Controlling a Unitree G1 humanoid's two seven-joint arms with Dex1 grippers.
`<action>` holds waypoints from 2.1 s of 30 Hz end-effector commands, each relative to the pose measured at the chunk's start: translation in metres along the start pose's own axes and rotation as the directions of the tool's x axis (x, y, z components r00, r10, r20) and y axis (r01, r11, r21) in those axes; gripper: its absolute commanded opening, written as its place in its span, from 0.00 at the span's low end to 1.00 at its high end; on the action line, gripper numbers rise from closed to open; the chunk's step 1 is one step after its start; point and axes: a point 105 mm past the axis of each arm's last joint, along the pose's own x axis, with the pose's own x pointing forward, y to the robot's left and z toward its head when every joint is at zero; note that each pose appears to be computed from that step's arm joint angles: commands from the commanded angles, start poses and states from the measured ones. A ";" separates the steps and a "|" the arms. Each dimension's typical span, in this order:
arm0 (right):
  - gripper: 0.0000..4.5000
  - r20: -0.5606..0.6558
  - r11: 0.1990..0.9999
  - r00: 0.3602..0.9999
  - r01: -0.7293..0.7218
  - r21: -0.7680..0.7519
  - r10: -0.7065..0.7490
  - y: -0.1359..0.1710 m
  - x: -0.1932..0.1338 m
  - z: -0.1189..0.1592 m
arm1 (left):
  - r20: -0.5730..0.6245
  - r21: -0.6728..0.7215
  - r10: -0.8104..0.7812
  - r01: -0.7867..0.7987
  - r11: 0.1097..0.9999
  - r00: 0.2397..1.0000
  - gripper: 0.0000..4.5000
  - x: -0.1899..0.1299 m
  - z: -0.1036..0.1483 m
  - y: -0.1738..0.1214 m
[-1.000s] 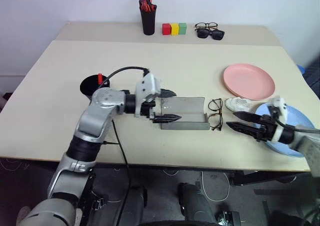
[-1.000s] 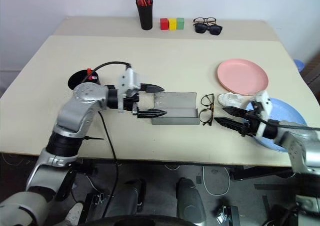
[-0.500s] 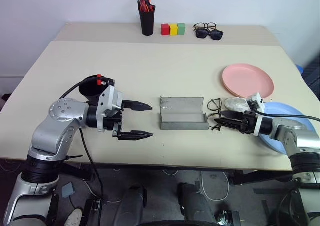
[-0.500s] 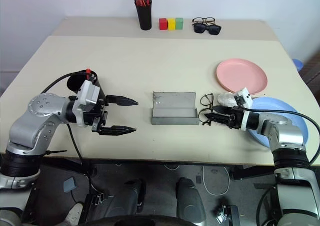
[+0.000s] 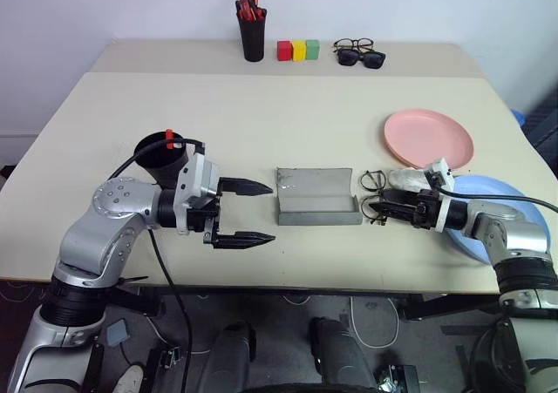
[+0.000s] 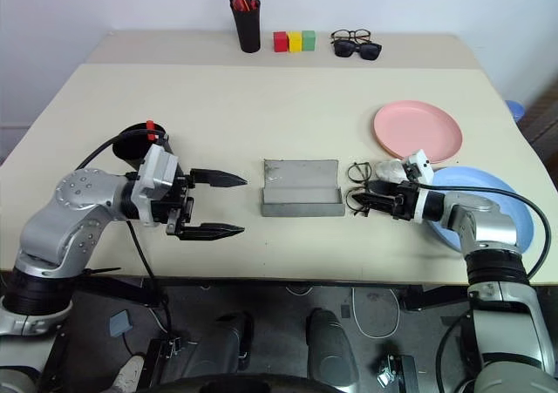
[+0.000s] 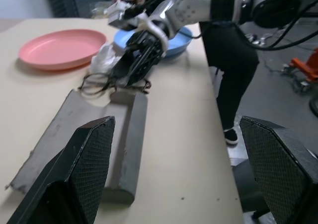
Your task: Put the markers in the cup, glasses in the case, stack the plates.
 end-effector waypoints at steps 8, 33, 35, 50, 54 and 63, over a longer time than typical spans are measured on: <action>0.02 0.023 0.999 1.000 -0.006 -0.052 0.007 -0.001 0.005 0.011 | 0.017 0.049 -0.048 0.047 0.998 0.999 0.92 0.008 0.005 -0.006; 0.02 0.155 0.832 0.939 -0.187 -0.522 0.308 0.076 0.046 0.102 | 0.008 0.022 0.003 -0.003 1.000 1.000 0.92 -0.005 -0.002 -0.011; 0.02 0.122 0.815 0.928 -0.239 -0.527 0.351 0.086 0.052 0.100 | -0.007 0.008 -0.003 0.003 1.000 1.000 0.92 -0.011 -0.003 -0.013; 0.02 -0.148 0.766 0.930 -0.361 -0.532 0.336 0.080 0.063 0.056 | -0.045 0.002 0.017 -0.017 1.000 0.999 0.92 -0.025 -0.006 -0.023; 0.02 -0.194 0.762 0.934 -0.357 -0.541 0.300 0.070 0.061 0.049 | -0.047 0.000 0.012 -0.012 1.000 0.999 0.92 -0.026 -0.006 -0.026; 0.08 -0.240 0.765 0.930 -0.367 -0.530 0.280 0.062 0.058 0.047 | -0.049 -0.024 0.023 -0.024 0.999 0.999 0.92 -0.032 -0.008 -0.029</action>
